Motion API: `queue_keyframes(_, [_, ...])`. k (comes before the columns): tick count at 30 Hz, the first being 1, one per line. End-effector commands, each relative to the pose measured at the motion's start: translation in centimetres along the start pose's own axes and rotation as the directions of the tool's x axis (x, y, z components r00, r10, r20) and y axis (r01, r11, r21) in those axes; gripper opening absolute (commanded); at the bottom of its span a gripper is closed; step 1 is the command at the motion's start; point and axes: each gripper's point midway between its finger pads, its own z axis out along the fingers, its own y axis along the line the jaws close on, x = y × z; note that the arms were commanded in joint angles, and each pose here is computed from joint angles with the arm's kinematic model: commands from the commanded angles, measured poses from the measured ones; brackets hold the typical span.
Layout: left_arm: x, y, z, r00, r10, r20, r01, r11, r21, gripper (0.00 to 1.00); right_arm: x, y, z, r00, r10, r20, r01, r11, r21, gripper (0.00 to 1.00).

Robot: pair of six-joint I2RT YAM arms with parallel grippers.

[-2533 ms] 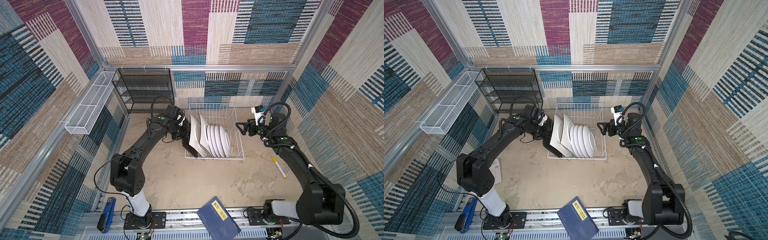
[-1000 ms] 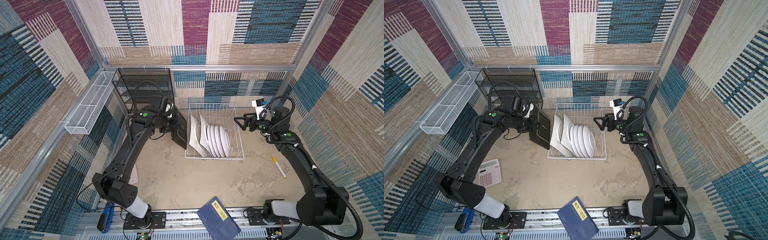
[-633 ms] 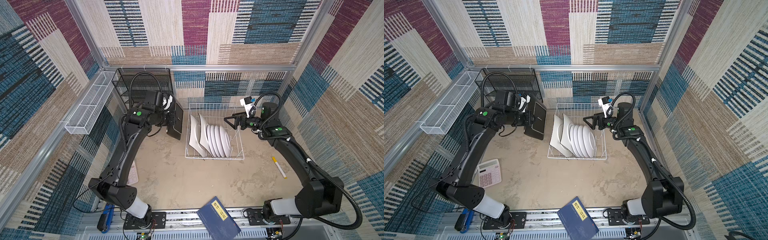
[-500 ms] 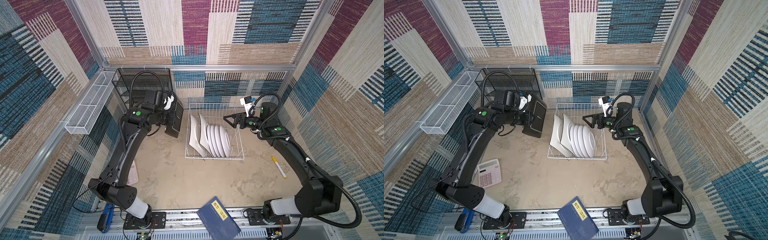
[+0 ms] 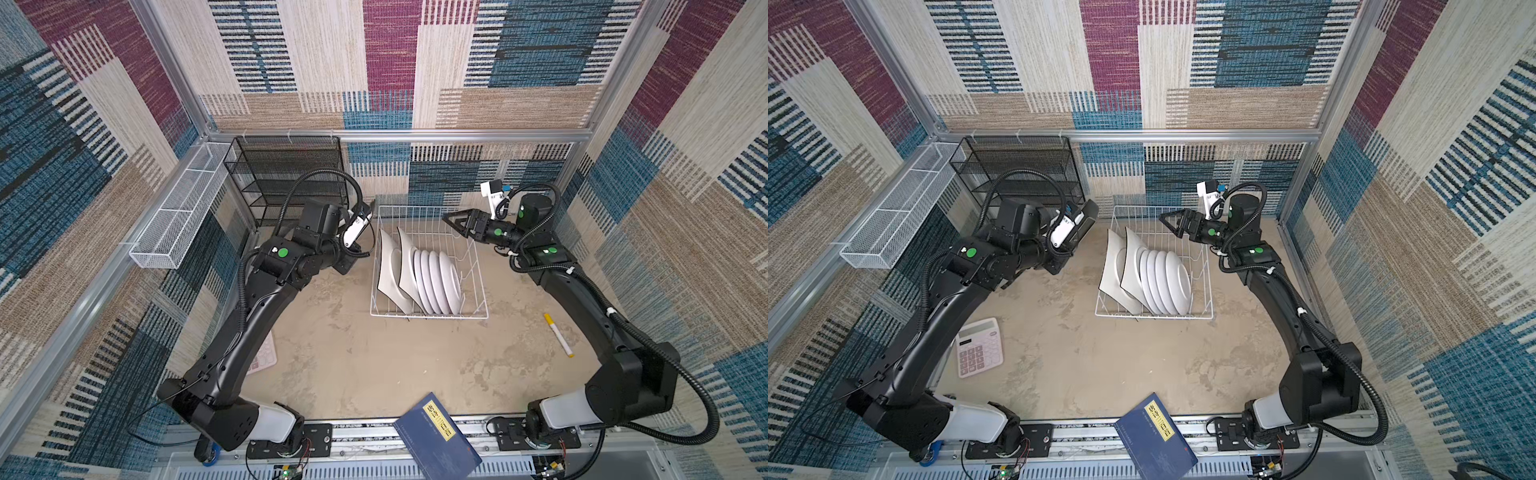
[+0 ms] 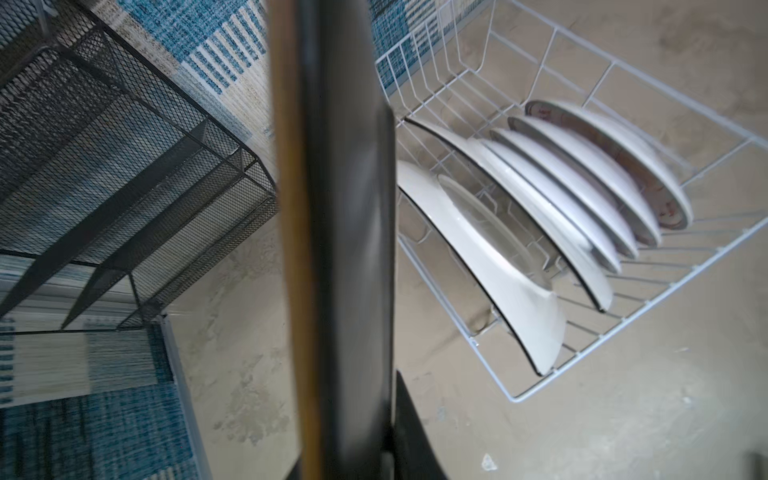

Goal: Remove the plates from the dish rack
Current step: 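Lift the dark plate with the left gripper while the right gripper approaches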

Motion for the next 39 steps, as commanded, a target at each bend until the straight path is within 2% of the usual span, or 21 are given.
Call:
queue_keyframes(1, [-5.0, 3.1, -1.1, 0.974, 0.137, 0.181, -0.095, 0.971, -0.221, 0.00, -0.6, 1.4, 0.8, 0.999, 0.049, -0.007, -0.050, 0.998, -0.041, 0.99])
queue_keyframes(4, [-5.8, 2.8, -0.7, 0.954, 0.226, 0.197, -0.161, 0.940, -0.300, 0.00, -0.6, 1.9, 1.9, 0.997, 0.068, -0.031, -0.069, 0.996, -0.053, 0.99])
queue_keyframes(11, [-7.4, 3.0, -1.1, 0.884, 0.425, 0.196, -0.272, 0.807, -0.523, 0.00, 0.9, 2.2, 4.8, 0.989, 0.113, -0.091, -0.117, 0.992, -0.039, 0.96])
queue_keyframes(17, [-7.8, 1.6, -0.7, 0.818, 0.540, 0.198, -0.349, 0.740, -0.575, 0.00, 2.0, 1.8, 6.4, 0.981, 0.147, -0.126, -0.150, 0.989, -0.015, 0.93])
queue_keyframes(21, [-7.4, 0.5, 0.3, 0.776, 0.609, 0.162, -0.425, 0.695, -0.579, 0.00, 2.4, 1.5, 7.0, 0.977, 0.161, -0.138, -0.164, 0.986, -0.008, 0.92])
queue_keyframes(24, [-7.0, 0.0, 0.8, 0.764, 0.627, 0.151, -0.442, 0.680, -0.586, 0.00, 2.4, 1.3, 7.1, 0.977, 0.165, -0.137, -0.167, 0.986, -0.003, 0.91])
queue_keyframes(28, [-6.6, 0.2, 1.0, 0.773, 0.619, 0.142, -0.432, 0.677, -0.596, 0.00, 2.0, 1.4, 7.0, 0.980, 0.155, -0.122, -0.155, 0.988, 0.011, 0.90])
queue_keyframes(33, [-5.8, 0.1, 1.5, 0.783, 0.610, 0.119, -0.446, 0.684, -0.577, 0.00, 1.1, 1.2, 5.7, 0.990, 0.130, -0.048, -0.127, 0.990, 0.067, 0.95])
queue_keyframes(39, [-5.5, -0.1, 1.8, 0.787, 0.606, 0.118, -0.448, 0.692, -0.566, 0.00, 1.3, 1.3, 5.2, 0.992, 0.117, -0.045, -0.113, 0.990, 0.082, 0.96])
